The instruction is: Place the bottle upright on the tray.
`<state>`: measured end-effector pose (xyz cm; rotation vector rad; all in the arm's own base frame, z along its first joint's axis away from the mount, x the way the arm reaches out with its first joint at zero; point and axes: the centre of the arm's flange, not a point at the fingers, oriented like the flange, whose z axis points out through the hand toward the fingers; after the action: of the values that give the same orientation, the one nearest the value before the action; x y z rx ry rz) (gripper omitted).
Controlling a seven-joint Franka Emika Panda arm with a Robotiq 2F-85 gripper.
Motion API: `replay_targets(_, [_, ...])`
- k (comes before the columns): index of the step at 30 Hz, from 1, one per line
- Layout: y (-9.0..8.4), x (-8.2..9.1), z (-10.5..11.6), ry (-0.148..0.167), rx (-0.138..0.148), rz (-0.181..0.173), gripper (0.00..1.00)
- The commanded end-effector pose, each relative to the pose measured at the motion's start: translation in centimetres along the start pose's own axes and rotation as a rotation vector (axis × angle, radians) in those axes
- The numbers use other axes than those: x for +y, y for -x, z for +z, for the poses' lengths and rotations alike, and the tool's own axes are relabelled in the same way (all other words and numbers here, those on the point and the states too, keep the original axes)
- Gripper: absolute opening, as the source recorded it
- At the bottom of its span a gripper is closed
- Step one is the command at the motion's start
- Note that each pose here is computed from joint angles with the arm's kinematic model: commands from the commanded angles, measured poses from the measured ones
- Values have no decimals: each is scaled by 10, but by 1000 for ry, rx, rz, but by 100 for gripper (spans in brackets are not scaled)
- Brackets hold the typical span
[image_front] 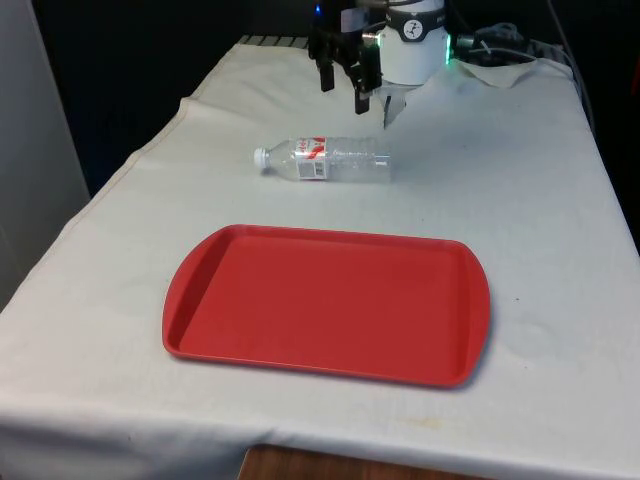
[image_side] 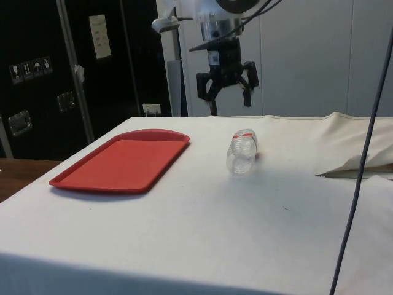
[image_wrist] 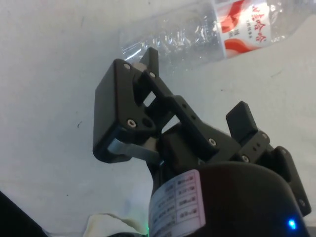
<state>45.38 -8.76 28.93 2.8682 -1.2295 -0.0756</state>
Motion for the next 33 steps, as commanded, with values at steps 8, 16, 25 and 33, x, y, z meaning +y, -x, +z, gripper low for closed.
replay_targets(8, [-11,3,0,-19,-5,38,100])
replay_targets(16, [-14,4,-1,-43,-16,70,100])
replay_targets(25, [-14,4,2,-50,-36,98,100])
replay_targets(33, [-13,4,7,-97,-72,147,100])
